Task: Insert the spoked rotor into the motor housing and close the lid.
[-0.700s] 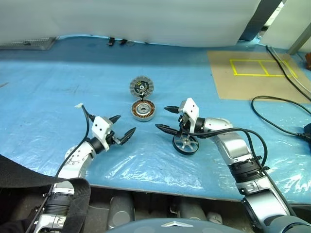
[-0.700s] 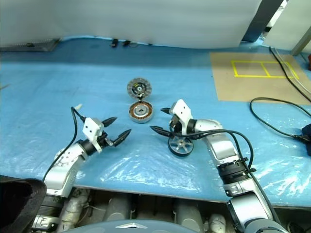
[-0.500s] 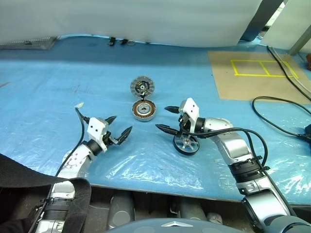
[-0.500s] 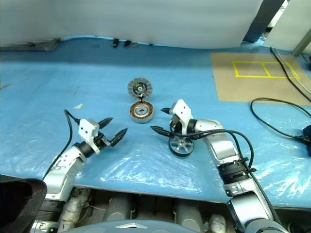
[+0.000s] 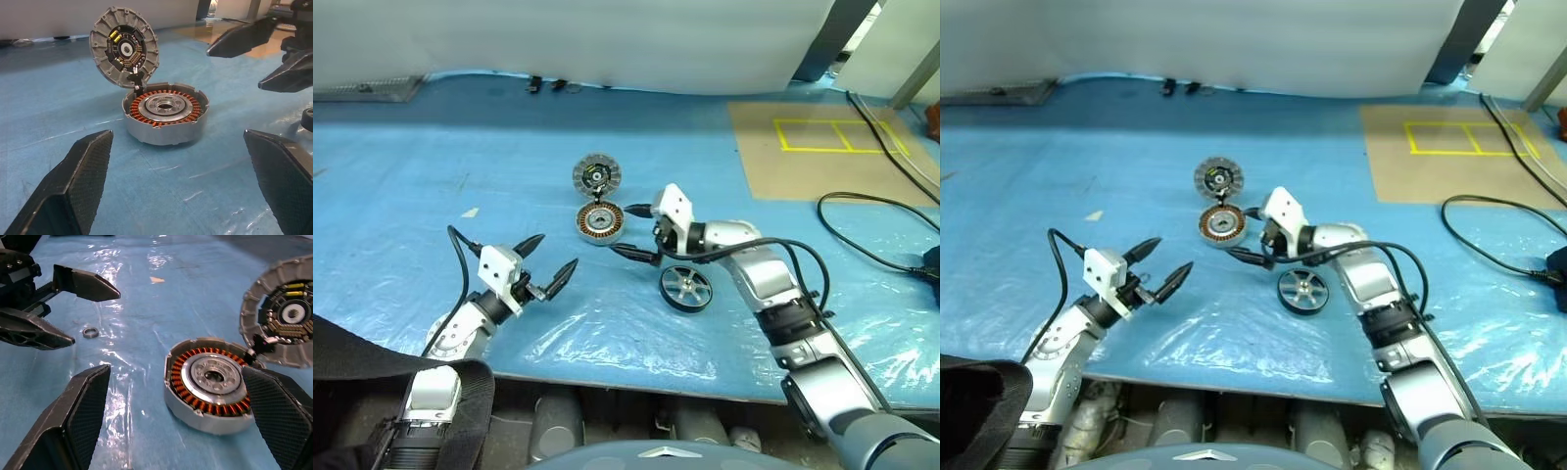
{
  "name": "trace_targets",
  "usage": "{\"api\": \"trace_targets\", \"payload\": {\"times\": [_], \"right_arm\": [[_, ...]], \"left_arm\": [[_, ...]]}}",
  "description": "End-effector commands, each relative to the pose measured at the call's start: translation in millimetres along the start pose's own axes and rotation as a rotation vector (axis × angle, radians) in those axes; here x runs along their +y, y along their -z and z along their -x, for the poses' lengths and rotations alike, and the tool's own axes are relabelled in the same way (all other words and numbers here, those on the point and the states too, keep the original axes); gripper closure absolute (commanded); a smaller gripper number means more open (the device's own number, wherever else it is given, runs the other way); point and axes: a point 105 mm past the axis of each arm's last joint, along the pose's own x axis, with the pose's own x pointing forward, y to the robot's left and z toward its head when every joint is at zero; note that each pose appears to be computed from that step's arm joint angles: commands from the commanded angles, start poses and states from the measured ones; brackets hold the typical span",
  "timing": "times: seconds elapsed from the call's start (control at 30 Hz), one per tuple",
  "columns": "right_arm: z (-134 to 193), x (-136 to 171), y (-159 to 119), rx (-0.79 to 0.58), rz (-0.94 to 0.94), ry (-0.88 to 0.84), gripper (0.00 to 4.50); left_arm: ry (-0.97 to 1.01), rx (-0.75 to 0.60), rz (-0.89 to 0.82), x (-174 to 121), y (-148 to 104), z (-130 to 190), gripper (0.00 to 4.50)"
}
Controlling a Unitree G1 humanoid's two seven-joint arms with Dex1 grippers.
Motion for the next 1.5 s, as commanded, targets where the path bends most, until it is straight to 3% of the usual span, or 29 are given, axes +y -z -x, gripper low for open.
{"api": "trace_targets", "payload": {"times": [0.03, 0.43, 0.73, 1.0, 1.27, 1.47, 1.5], "right_arm": [[-14, -2, -5, 0.08, 0.078, -0.057, 0.03], [-36, -21, -9, 0.235, 0.213, -0.166, 0.03], [-47, -31, 2, 0.345, 0.244, -0.167, 0.03], [-55, -18, 26, 0.459, 0.333, -0.25, 0.03], [-58, -25, 9, 0.374, 0.452, -0.207, 0.03], [-52, -24, 19, 0.399, 0.474, -0.213, 0.03], [-52, -24, 19, 0.398, 0.469, -0.213, 0.19]], "left_arm": [[-0.006, -0.054, -0.026, -6, -13, 0, 0.0], [-0.059, -0.055, 0.025, -19, -3, 5, 0.0], [-0.076, -0.061, 0.025, -20, -1, 4, 0.0], [-0.085, -0.064, 0.023, -16, -2, 5, 0.0], [-0.078, -0.062, 0.013, -14, -4, 5, 0.0], [-0.058, -0.052, 0.021, -15, -1, 3, 0.0], [-0.057, -0.053, 0.021, -15, -1, 2, 0.0]]}}
